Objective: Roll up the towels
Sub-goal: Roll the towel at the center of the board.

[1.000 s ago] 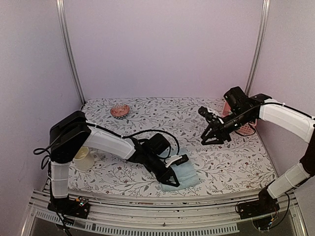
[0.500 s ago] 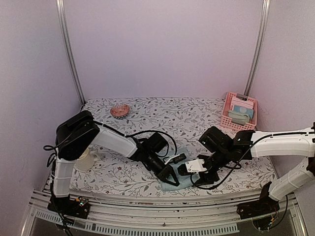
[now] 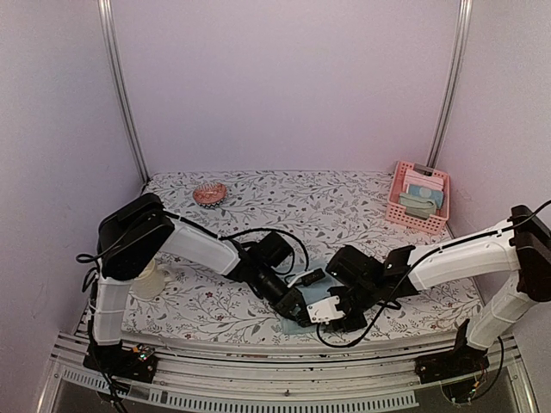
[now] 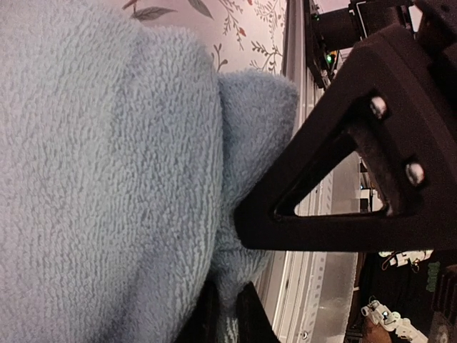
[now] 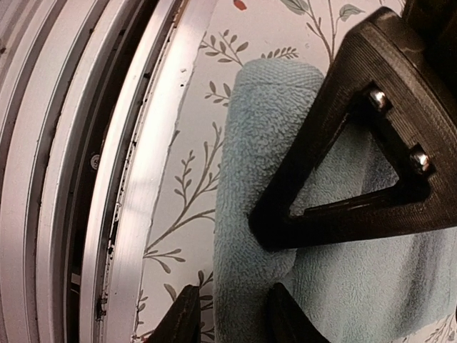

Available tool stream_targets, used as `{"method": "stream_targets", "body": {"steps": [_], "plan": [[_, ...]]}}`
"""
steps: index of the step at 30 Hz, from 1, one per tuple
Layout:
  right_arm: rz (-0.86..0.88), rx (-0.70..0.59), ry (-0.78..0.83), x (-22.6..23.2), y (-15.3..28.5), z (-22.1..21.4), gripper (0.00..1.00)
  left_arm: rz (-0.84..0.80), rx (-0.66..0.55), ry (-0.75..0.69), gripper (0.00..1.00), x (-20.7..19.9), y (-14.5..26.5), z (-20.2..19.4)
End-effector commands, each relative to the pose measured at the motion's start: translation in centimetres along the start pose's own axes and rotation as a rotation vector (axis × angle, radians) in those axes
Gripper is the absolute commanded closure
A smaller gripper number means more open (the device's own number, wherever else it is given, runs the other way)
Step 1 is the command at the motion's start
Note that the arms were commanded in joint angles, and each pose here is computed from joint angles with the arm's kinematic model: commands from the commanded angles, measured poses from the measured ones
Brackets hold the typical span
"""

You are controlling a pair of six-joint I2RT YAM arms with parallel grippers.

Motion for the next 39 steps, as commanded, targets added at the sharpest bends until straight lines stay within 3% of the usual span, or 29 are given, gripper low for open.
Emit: {"method": "stream_targets", "body": {"steps": [1, 3, 6, 11, 15, 20, 24, 30, 39], "plan": [[-0.003, 0.042, 0.026, 0.3, -1.2, -1.0, 0.71, 0.106, 0.098, 0.131, 1.0, 3.2, -0.2, -3.9], [0.034, 0.053, 0.022, 0.7, -1.4, -1.2, 0.76, 0.117, 0.084, 0.092, 0.99, 2.5, 0.3, -3.4], [0.112, 0.052, -0.002, 1.7, -1.5, -1.4, 0.85, 0.232, 0.03, -0.003, 0.88, 1.6, 1.9, -2.4], [0.317, -0.009, -0.133, 2.2, -0.2, -0.6, 0.91, 0.395, -0.161, -0.191, 0.71, -2.7, 5.8, -1.5], [0.526, -0.041, -0.311, 0.7, 0.7, 0.2, 0.92, 0.536, -0.254, -0.326, 0.67, -5.4, 7.3, -3.4], [0.751, -0.064, -0.497, -1.1, 0.7, 0.1, 0.92, 0.737, -0.265, -0.479, 0.69, -8.0, 7.0, -6.3], [0.878, -0.042, -0.622, -2.3, -0.7, -1.0, 0.91, 0.817, -0.223, -0.626, 0.67, -10.1, 5.8, -7.3], [0.953, -0.018, -0.73, -3.5, -2.7, -2.3, 0.92, 0.897, -0.11, -0.825, 0.61, -11.1, 3.3, -5.8], [0.959, -0.002, -0.756, -3.7, -3.4, -2.7, 0.93, 0.992, 0.126, -0.969, 0.59, -7.0, -0.9, -4.1]]}}
Point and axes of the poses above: each gripper's point midway between its finger pads, its own y axis back along the fingers, its own x axis along the line the jaws close on, z = x × y, the point moved 5 cm from there along y, back along the fingers, and after that the axes turned 8 degrees about -y, right-handed, at the moved point
